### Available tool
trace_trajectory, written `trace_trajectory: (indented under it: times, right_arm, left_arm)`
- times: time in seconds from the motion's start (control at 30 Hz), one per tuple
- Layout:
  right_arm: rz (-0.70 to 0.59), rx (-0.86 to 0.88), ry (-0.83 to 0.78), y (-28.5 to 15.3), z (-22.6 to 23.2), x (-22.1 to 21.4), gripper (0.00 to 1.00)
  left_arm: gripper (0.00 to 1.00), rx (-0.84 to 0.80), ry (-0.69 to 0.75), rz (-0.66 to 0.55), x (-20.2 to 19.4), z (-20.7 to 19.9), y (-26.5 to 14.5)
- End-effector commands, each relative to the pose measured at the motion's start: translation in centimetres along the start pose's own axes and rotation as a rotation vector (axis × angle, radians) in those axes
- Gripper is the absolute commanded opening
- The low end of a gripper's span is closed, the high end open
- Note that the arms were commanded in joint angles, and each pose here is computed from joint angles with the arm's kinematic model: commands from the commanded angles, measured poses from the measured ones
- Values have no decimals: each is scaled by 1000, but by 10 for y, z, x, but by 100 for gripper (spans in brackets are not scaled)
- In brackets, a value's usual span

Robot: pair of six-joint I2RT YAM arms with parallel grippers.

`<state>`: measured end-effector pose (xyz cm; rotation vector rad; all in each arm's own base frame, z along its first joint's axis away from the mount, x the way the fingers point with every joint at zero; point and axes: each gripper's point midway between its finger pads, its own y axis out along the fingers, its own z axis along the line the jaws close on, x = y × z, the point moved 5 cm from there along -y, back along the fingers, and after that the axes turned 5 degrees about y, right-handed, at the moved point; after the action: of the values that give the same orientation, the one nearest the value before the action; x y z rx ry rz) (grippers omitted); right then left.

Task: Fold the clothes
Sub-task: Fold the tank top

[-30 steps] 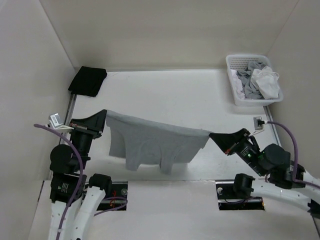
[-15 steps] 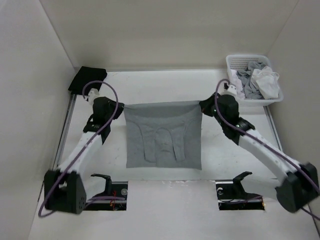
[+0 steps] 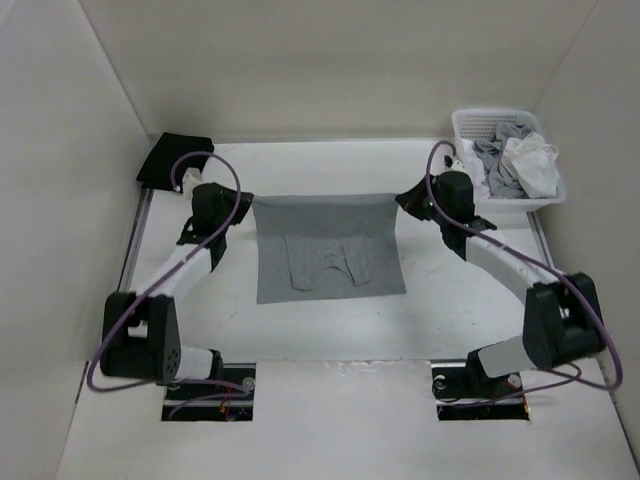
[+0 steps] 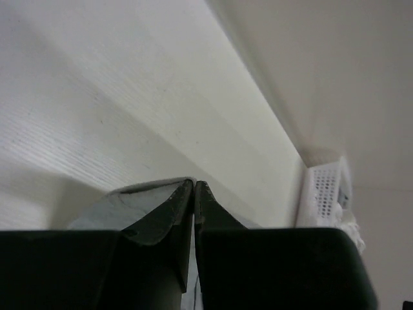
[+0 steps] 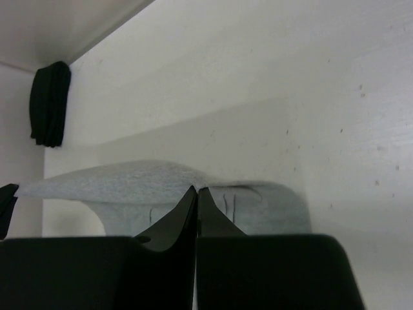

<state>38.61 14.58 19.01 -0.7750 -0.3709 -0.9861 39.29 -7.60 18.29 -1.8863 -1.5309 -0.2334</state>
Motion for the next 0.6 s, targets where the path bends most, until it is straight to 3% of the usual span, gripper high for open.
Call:
trace_trajectory:
  times: [0.0, 0.17, 0.33, 0.57]
  right_arm:
    - [-46, 90, -3, -34, 10, -13, 1]
    - [-19, 53, 16, -70, -23, -62, 1]
    - [9, 13, 27, -106, -47, -101, 1]
    - [84, -102, 117, -129, -84, -146, 0]
  left_arm:
    - [2, -83, 15, -43, -9, 3, -39]
    - [3, -82, 20, 6, -46, 52, -85]
    - [3, -116, 32, 33, -64, 72, -127]
    - [4, -98, 55, 92, -93, 100, -153]
